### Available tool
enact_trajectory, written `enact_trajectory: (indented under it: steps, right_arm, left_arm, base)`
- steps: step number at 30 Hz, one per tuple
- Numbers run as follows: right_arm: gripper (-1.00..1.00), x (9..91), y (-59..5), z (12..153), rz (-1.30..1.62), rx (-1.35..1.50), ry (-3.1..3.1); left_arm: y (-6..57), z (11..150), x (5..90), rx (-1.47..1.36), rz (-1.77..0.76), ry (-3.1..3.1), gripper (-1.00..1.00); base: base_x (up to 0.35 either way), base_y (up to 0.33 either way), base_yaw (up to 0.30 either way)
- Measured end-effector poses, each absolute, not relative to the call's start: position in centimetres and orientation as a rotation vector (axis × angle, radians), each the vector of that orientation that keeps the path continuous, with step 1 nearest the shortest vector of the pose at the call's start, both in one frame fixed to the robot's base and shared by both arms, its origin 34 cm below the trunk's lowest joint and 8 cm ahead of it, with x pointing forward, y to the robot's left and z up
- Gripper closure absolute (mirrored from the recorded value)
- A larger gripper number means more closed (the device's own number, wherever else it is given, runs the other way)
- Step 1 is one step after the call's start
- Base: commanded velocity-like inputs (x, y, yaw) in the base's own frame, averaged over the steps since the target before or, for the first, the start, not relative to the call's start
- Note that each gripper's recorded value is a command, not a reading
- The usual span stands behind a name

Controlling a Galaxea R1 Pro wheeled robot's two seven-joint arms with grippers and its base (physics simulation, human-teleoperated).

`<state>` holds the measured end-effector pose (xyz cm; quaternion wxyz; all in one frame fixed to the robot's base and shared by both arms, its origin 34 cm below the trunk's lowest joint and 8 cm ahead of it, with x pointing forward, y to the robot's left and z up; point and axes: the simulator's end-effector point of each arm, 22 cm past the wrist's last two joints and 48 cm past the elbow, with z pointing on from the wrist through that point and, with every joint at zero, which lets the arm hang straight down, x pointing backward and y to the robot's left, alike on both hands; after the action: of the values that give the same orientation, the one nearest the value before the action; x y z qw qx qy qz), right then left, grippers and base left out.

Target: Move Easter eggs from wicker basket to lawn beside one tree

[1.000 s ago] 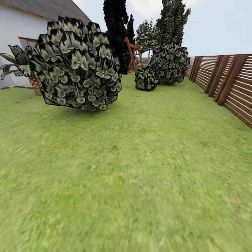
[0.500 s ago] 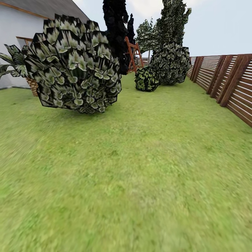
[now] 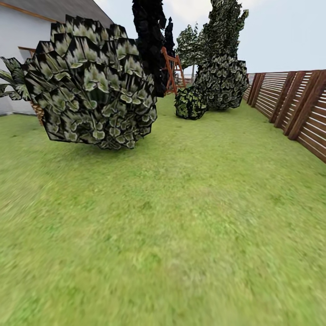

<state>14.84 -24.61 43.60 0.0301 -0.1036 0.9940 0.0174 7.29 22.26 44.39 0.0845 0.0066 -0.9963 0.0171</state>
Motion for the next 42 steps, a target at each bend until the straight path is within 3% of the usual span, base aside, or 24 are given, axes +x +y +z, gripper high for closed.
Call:
enact_trajectory:
  steps: [42]
  right_arm:
    - [-1.00, 14.90, -24.28, 43.60, 0.060, -0.323, 3.063]
  left_arm:
    - [22.24, 44.39, 7.30, 0.019, 0.051, -2.972, -1.00]
  base:
    - [0.341, 0.000, 0.000]
